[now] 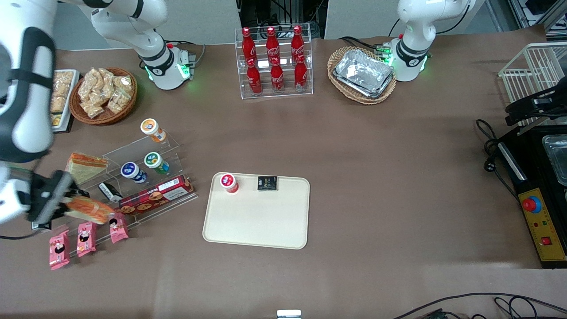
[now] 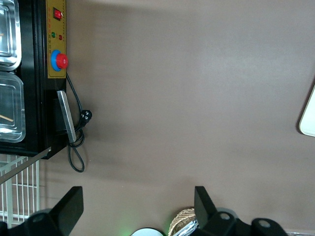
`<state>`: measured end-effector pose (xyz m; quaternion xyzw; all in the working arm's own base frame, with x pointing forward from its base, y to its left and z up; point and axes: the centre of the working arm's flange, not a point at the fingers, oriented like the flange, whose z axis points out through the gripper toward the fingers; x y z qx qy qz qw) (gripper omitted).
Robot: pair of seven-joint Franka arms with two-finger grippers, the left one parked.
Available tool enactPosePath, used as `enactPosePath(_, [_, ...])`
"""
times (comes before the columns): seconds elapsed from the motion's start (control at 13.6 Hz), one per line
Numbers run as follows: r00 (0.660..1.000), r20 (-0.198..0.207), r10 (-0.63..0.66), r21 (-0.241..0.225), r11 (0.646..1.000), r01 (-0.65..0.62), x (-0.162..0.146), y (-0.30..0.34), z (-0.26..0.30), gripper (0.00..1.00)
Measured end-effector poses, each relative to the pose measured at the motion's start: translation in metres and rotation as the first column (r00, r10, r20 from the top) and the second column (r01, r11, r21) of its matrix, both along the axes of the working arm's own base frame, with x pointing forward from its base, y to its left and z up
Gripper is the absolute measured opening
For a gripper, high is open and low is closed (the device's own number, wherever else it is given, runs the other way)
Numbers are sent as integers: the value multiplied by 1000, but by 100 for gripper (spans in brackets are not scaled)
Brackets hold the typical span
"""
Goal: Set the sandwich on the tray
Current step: 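Lift the sandwich and carry it over the white tray, then lower the sandwich onto the tray and open the right gripper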
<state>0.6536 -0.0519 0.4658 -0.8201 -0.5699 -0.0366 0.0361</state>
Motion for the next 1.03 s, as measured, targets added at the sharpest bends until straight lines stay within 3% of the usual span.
enactPosePath(0.37, [997, -60, -46, -18, 999, 45, 0, 156, -30, 19])
enactPosePath(0.66, [998, -31, -51, -25, 998, 50, -6, 267, -76, 19])
enactPosePath(1.03, [1000, -4, -26, 17, 1000, 26, -21, 370, -135, 19])
